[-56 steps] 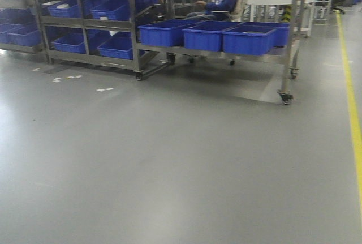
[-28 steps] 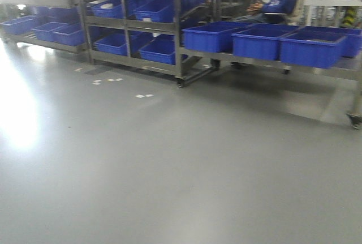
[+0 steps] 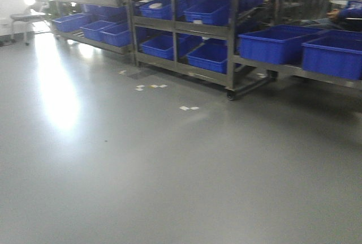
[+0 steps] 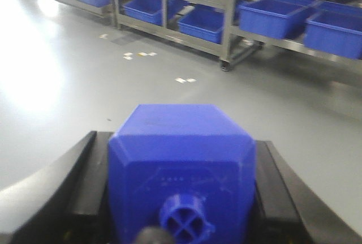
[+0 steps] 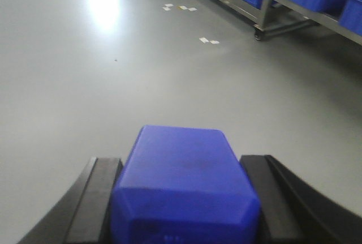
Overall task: Pick and sort blue part to right shelf
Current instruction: 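Drive the base along the aisle toward the rack of blue bins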
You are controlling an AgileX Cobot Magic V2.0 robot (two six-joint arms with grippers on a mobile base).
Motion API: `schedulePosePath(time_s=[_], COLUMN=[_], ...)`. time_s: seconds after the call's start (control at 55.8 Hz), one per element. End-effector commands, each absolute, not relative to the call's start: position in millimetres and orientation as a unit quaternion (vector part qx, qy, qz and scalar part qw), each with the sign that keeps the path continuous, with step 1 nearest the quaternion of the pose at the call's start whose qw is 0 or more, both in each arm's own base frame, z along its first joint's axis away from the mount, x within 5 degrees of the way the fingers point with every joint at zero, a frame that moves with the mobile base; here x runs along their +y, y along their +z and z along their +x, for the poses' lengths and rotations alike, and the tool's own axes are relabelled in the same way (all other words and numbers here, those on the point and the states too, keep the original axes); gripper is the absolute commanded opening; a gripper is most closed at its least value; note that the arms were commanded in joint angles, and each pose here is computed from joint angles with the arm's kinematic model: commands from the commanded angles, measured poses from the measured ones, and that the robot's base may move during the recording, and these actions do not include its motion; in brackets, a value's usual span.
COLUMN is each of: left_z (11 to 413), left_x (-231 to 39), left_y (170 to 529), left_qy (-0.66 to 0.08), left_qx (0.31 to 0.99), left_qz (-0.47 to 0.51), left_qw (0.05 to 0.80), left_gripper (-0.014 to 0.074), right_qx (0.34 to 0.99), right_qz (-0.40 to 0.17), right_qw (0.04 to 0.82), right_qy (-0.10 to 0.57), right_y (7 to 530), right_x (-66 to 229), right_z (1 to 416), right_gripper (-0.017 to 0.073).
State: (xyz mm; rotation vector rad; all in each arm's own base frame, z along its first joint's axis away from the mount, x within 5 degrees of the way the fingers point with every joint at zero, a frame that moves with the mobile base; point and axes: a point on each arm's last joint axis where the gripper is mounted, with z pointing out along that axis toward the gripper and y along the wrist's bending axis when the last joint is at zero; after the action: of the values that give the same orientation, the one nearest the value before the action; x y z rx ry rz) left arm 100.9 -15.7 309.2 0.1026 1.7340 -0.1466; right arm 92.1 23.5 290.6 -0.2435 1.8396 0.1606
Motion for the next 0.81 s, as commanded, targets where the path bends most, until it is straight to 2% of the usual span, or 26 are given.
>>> schedulePosePath(time_s=[0.0, 0.788], left_z=[101.9, 101.9], left_x=[-15.5, -15.5], left_y=[326.8, 326.8], left_qy=[-0.069, -0.069], left_qx=[0.723, 0.723], left_qz=[0.038, 0.038], left_qw=[0.686, 0.686], left_gripper=[0.0295, 0.0295], right_qx=[0.754, 0.754], right_qz=[-0.108, -0.108], right_qw=[0.644, 0.644], right_qy=[0.071, 0.071], right_y=[309.2, 309.2], right_x=[24.3, 24.3], right_z=[93.6, 93.6], right_gripper=[0.0238, 0.0238])
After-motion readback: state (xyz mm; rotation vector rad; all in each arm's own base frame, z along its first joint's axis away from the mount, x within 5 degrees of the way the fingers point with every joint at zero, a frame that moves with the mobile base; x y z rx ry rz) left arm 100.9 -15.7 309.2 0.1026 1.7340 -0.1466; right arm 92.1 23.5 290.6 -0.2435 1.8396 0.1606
